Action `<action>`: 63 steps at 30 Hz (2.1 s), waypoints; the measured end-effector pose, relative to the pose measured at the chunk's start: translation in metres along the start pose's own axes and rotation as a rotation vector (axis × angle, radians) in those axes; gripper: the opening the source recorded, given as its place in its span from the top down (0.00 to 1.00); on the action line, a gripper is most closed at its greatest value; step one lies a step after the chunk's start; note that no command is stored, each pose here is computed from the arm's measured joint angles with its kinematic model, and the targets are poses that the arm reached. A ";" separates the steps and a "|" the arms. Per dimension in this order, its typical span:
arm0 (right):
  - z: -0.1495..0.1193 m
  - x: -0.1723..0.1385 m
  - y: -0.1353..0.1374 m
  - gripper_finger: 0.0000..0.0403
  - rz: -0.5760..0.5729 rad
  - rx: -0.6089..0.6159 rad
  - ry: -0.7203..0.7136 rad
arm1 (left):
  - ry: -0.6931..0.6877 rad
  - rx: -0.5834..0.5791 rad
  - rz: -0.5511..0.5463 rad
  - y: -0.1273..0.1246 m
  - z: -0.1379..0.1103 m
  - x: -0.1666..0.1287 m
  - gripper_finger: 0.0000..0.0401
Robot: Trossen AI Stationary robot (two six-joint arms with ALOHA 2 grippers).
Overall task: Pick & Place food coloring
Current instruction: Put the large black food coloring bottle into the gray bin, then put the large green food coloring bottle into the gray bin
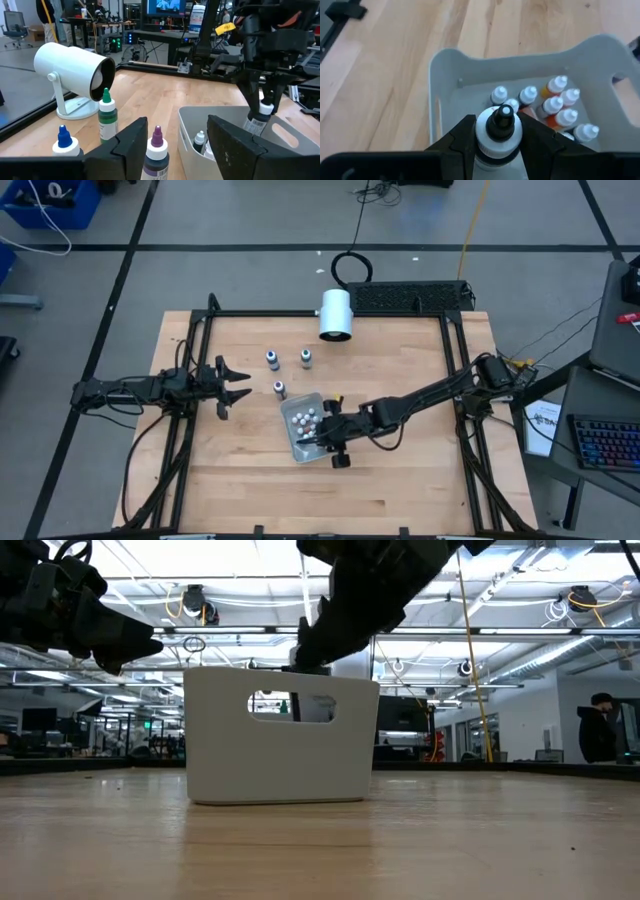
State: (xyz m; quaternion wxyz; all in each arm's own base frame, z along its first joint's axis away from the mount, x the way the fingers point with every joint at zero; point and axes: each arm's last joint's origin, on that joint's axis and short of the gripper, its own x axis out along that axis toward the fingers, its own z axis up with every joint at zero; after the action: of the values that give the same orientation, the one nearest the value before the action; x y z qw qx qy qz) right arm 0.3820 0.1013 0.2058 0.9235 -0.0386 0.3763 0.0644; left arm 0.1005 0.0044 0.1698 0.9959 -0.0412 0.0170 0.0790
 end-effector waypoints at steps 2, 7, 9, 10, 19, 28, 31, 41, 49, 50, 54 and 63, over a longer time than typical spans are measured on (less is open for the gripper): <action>0.000 0.000 0.000 0.73 -0.001 0.000 0.002 | 0.000 0.000 0.000 0.000 0.000 0.000 0.50; 0.000 0.000 -0.002 0.73 -0.007 0.004 0.003 | 0.000 0.000 0.000 0.000 0.000 0.000 0.52; -0.001 0.000 -0.003 0.73 -0.008 0.003 0.012 | 0.000 0.000 0.000 0.000 0.000 0.000 0.52; -0.002 0.001 -0.003 0.73 -0.009 0.003 0.018 | 0.000 0.000 0.000 0.000 0.000 0.000 0.52; -0.009 0.020 -0.001 0.73 -0.007 0.005 0.036 | 0.001 0.000 0.000 0.000 0.000 0.000 0.48; -0.008 0.019 -0.001 0.73 -0.007 0.014 0.022 | 0.000 0.000 0.000 0.000 0.000 0.000 0.50; -0.008 0.019 -0.001 0.73 -0.008 0.032 0.023 | 0.000 0.000 0.000 0.000 0.000 0.000 0.52; -0.011 0.020 -0.001 0.50 -0.010 0.088 0.043 | 0.000 0.000 0.000 0.000 0.000 0.000 0.49; -0.001 0.004 -0.001 0.48 -0.005 0.100 -0.003 | 0.000 0.000 0.000 0.000 0.000 0.000 0.49; 0.001 -0.001 -0.001 0.48 -0.003 0.096 -0.017 | 0.000 0.000 0.000 0.000 0.000 0.000 0.49; 0.013 -0.022 -0.004 0.48 -0.058 0.045 -0.077 | 0.000 0.000 0.000 0.000 0.000 0.000 0.51; 0.042 -0.080 -0.085 0.48 -0.275 0.061 -0.103 | 0.000 0.000 0.000 0.000 0.000 0.000 0.51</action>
State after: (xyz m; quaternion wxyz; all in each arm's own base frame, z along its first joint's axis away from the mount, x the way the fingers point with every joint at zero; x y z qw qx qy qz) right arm 0.3669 0.0153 0.2933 0.9425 -0.0581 0.3212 -0.0721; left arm 0.1006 0.0044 0.1698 0.9959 -0.0412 0.0171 0.0791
